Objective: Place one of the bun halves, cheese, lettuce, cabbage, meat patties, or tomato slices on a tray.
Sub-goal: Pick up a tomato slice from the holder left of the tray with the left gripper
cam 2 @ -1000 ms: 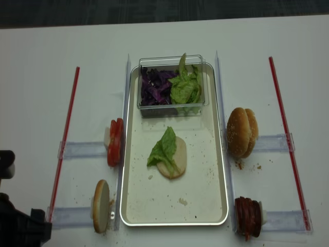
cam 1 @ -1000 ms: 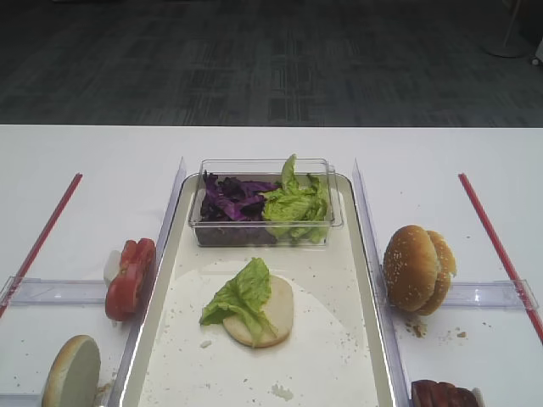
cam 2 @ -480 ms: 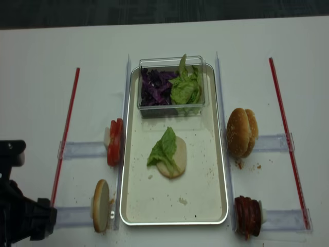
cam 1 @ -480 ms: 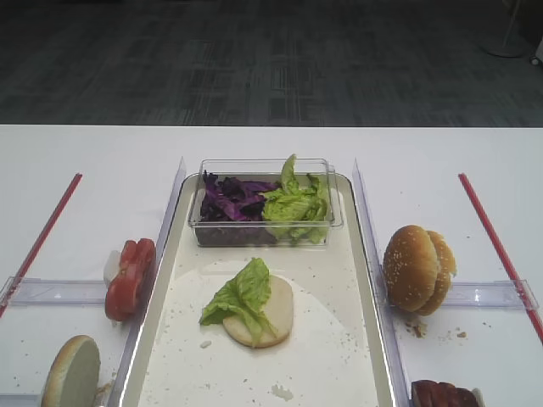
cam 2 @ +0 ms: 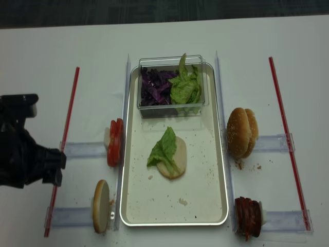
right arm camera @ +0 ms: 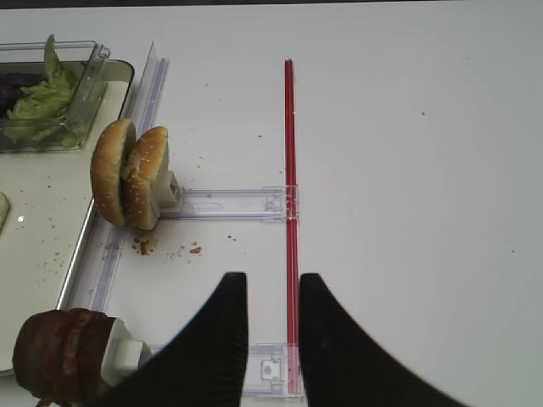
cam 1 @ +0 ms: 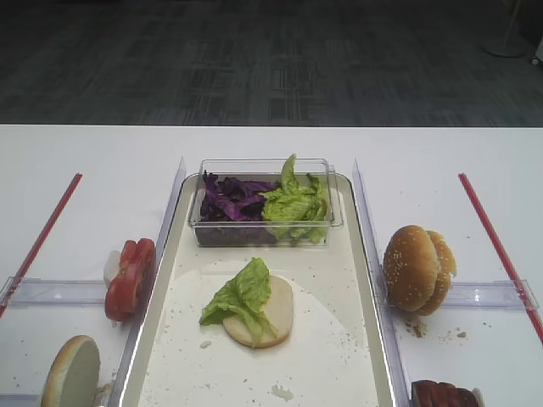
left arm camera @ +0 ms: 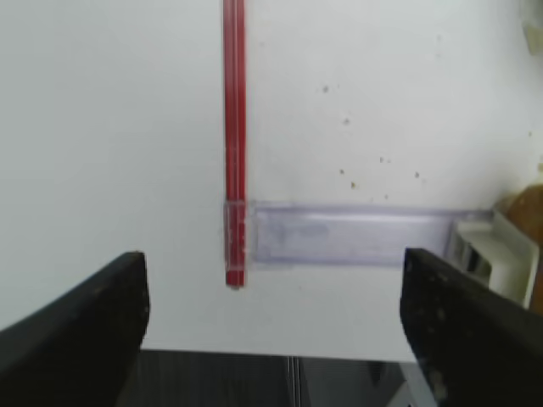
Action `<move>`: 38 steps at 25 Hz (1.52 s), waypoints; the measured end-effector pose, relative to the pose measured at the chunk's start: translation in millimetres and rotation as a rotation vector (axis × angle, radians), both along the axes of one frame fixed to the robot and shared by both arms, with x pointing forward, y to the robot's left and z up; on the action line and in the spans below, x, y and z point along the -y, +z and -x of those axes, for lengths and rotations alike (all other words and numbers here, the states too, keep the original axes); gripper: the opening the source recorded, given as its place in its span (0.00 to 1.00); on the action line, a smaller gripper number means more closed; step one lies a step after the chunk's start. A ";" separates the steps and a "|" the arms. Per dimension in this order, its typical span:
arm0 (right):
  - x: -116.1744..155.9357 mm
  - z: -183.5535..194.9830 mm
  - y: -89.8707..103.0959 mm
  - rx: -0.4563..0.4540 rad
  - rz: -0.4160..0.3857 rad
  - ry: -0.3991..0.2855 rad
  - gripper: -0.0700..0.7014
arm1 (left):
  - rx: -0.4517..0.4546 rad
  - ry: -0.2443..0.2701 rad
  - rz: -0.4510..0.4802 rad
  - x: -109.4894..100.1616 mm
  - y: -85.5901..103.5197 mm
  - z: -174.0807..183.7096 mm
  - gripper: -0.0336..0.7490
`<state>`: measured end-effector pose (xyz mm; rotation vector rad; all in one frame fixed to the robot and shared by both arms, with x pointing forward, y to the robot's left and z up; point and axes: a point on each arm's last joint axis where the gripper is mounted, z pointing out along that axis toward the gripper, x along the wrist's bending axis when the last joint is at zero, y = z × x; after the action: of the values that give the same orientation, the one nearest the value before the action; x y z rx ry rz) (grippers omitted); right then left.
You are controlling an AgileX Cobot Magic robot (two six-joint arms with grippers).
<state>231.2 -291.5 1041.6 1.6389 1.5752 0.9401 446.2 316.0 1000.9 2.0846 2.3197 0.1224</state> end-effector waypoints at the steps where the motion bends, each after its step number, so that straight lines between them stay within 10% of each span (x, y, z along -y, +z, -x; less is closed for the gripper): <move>1: 0.0 0.0 0.0 0.000 0.000 0.000 0.35 | -0.002 0.000 0.000 -0.4 0.0 -8.3 0.75; 13: 0.0 0.0 0.0 0.000 -0.002 -0.001 0.34 | 0.022 0.000 -0.001 -5.0 -1.3 -96.2 0.75; 24: 0.0 0.0 0.0 0.000 -0.002 -0.001 0.34 | 0.032 -0.015 -0.001 -0.8 1.7 -106.8 0.75; 38: 0.0 0.0 0.0 0.000 -0.002 -0.001 0.34 | 0.030 -0.238 0.022 110.9 1.9 -92.3 0.75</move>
<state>231.2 -291.5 1041.6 1.6409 1.5737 0.9412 538.5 205.1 1002.8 2.3095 2.0263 0.1221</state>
